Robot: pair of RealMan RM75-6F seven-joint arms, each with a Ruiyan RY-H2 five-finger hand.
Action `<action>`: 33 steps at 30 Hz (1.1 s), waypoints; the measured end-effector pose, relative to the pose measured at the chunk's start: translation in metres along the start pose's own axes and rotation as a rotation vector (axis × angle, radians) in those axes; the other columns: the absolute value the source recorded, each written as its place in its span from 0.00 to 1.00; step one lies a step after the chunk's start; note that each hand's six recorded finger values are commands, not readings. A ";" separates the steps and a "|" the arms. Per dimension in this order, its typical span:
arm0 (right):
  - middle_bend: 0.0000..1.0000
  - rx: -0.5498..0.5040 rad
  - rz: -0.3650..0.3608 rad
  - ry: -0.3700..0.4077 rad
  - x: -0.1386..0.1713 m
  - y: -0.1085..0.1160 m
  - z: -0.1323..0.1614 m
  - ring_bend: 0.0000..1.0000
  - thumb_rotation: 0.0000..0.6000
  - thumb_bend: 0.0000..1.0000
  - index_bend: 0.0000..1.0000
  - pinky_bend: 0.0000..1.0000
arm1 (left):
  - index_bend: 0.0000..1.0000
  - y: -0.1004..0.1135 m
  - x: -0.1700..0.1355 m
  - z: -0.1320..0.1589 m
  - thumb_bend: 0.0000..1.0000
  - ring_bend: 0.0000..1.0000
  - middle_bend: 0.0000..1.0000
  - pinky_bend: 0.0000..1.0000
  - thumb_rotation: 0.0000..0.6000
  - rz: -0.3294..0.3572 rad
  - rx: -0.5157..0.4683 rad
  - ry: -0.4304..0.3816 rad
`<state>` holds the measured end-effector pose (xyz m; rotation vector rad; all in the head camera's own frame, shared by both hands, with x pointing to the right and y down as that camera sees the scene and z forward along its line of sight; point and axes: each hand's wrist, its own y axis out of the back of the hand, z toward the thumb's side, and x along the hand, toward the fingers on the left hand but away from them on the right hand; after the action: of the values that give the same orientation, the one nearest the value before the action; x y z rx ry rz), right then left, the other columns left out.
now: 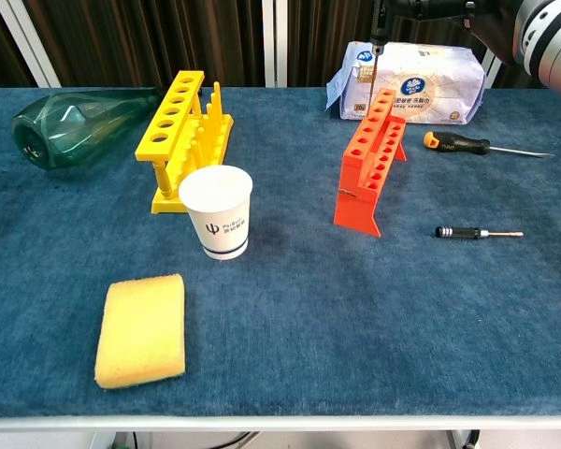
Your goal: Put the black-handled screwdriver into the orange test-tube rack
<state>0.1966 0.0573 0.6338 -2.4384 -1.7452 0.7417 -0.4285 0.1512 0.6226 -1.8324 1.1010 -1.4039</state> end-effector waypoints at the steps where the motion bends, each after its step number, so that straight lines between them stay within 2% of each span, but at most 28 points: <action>1: 0.31 -0.001 0.000 -0.004 0.000 0.000 -0.001 0.00 1.00 0.43 0.74 0.00 | 0.09 0.000 0.000 0.000 0.15 0.01 0.02 0.16 1.00 0.000 0.001 0.000; 33: 0.30 -0.028 -0.002 -0.085 -0.011 0.005 -0.033 0.00 1.00 0.42 0.74 0.00 | 0.09 -0.003 0.002 -0.001 0.15 0.01 0.02 0.16 1.00 -0.013 0.026 0.008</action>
<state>0.2118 0.0530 0.6649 -2.4577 -1.7991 0.8383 -0.4284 0.1511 0.6259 -1.8210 1.0714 -1.4274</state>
